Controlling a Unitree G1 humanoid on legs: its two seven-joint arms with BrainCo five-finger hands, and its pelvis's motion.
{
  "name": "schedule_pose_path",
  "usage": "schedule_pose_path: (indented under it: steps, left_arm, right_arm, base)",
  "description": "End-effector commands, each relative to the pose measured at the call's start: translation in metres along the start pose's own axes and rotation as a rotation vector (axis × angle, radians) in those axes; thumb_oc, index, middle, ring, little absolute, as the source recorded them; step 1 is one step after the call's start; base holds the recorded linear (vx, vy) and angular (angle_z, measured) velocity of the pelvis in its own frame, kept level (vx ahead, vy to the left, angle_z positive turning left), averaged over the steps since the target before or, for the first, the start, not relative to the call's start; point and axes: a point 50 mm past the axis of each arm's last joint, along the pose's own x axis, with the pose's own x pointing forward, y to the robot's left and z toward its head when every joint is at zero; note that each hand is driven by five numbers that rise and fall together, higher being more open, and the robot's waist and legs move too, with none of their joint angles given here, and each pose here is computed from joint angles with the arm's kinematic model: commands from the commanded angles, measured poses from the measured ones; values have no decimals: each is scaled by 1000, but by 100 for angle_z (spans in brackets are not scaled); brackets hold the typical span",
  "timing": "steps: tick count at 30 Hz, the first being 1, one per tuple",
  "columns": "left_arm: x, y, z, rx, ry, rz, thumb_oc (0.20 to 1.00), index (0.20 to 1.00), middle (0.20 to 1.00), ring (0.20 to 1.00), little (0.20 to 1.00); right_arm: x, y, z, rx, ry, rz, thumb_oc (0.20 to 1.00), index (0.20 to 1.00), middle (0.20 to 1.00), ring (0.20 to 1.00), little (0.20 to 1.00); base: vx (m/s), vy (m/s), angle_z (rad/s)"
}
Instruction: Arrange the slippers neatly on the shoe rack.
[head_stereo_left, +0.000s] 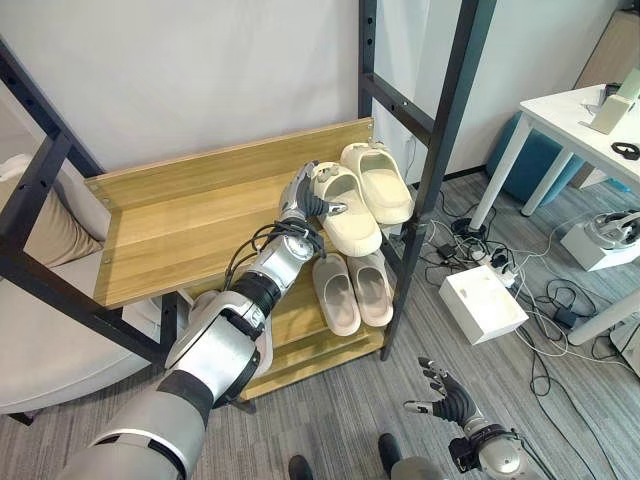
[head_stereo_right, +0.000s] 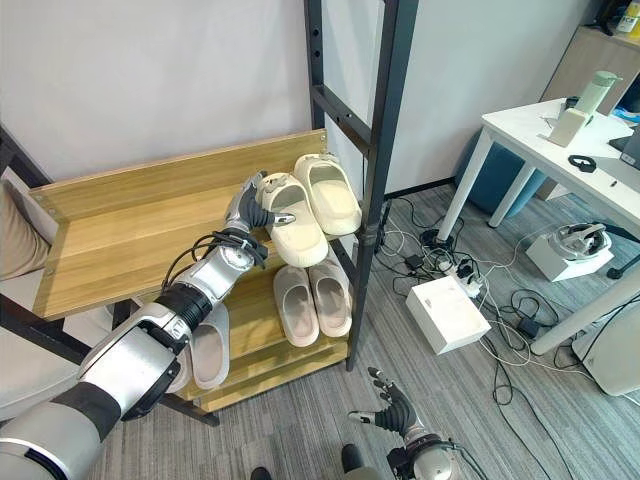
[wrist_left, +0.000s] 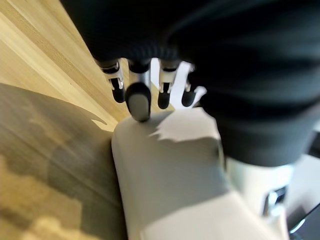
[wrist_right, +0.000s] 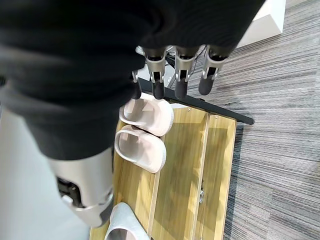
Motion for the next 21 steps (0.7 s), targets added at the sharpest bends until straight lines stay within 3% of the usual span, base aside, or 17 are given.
schedule_pose_path:
  steps: [1, 12, 21]
  left_arm:
    - [21, 35, 37, 61, -98, 114, 1000, 1000, 1000, 1000, 1000]
    - [35, 88, 51, 206, -169, 270, 1000, 1000, 1000, 1000, 1000]
    - [32, 83, 62, 245, -231, 278, 1000, 1000, 1000, 1000, 1000]
  right_arm:
    - [6, -16, 28, -7, -145, -44, 1000, 1000, 1000, 1000, 1000]
    - [1, -20, 27, -13, -159, -50, 1000, 1000, 1000, 1000, 1000]
    - [1, -19, 26, 0, -159, -46, 1000, 1000, 1000, 1000, 1000]
  base:
    - [-9, 4, -15]
    - [-2, 4, -4]
    - [0, 0, 0]
